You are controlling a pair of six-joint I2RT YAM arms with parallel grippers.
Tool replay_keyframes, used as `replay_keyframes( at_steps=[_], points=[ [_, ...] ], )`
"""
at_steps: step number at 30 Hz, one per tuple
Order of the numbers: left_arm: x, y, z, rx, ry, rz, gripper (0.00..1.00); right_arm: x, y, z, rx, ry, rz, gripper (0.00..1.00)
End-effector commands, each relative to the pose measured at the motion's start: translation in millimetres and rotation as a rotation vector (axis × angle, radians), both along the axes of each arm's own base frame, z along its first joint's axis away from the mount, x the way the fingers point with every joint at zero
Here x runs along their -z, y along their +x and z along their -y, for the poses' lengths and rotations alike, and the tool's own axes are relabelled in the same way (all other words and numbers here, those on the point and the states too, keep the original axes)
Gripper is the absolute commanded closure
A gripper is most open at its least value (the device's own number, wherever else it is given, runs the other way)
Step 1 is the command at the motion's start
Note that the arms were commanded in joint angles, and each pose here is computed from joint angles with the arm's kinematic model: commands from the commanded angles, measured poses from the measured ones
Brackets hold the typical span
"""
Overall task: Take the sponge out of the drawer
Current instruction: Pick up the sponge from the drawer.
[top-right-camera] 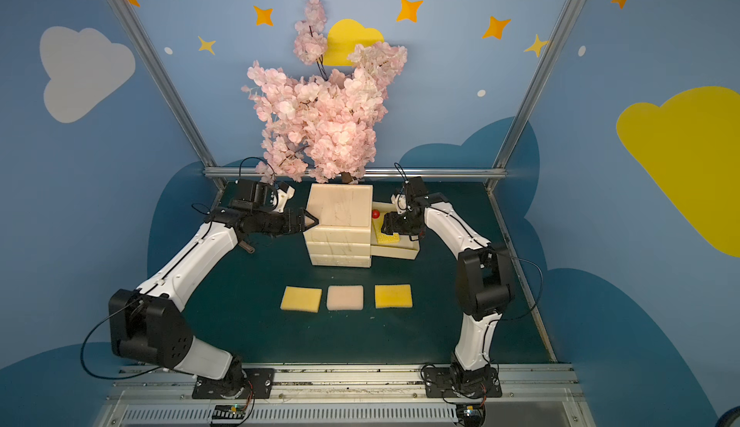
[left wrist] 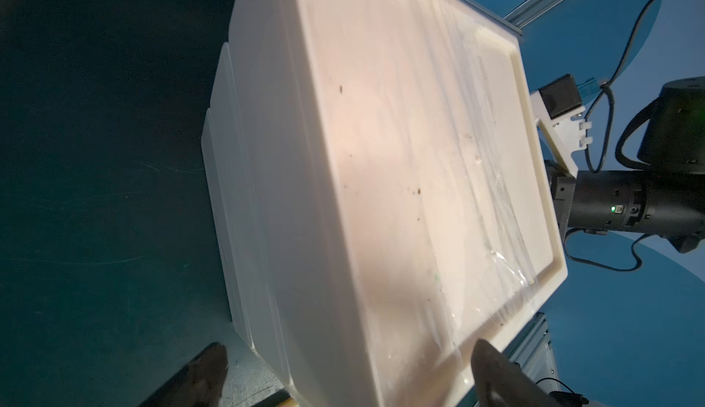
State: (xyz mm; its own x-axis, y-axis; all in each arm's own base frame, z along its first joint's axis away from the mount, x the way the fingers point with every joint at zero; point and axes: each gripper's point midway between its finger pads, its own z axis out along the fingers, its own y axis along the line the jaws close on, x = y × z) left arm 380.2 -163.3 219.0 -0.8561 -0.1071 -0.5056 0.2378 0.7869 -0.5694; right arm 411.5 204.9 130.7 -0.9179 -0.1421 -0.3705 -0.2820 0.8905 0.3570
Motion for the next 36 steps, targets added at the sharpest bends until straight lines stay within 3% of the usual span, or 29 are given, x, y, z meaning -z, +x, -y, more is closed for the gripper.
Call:
replay_keyframes(
  at_steps=[1,17,19,23,26,31,36],
  points=[
    [-3,0,2,0.008,0.003,0.021,0.01,1,8,8,0.042,-0.042,-0.017,0.3],
    [-4,-2,6,0.024,-0.007,0.025,0.01,32,28,2,0.042,-0.07,-0.077,0.38],
    [-5,-2,6,0.024,-0.006,0.027,0.01,35,27,0,0.039,-0.065,-0.087,0.44],
    [-6,-2,5,0.023,-0.005,0.03,0.01,38,26,-3,0.031,-0.051,-0.103,0.81],
    [-7,-3,6,0.025,-0.008,0.032,0.01,36,26,-3,0.025,-0.053,-0.098,0.99],
    [-7,-3,6,0.027,-0.01,0.033,0.01,22,27,1,0.028,-0.075,-0.043,1.0],
    [-9,-4,6,0.029,-0.012,0.039,0.01,-16,28,6,0.024,-0.094,0.083,1.0]
  ],
)
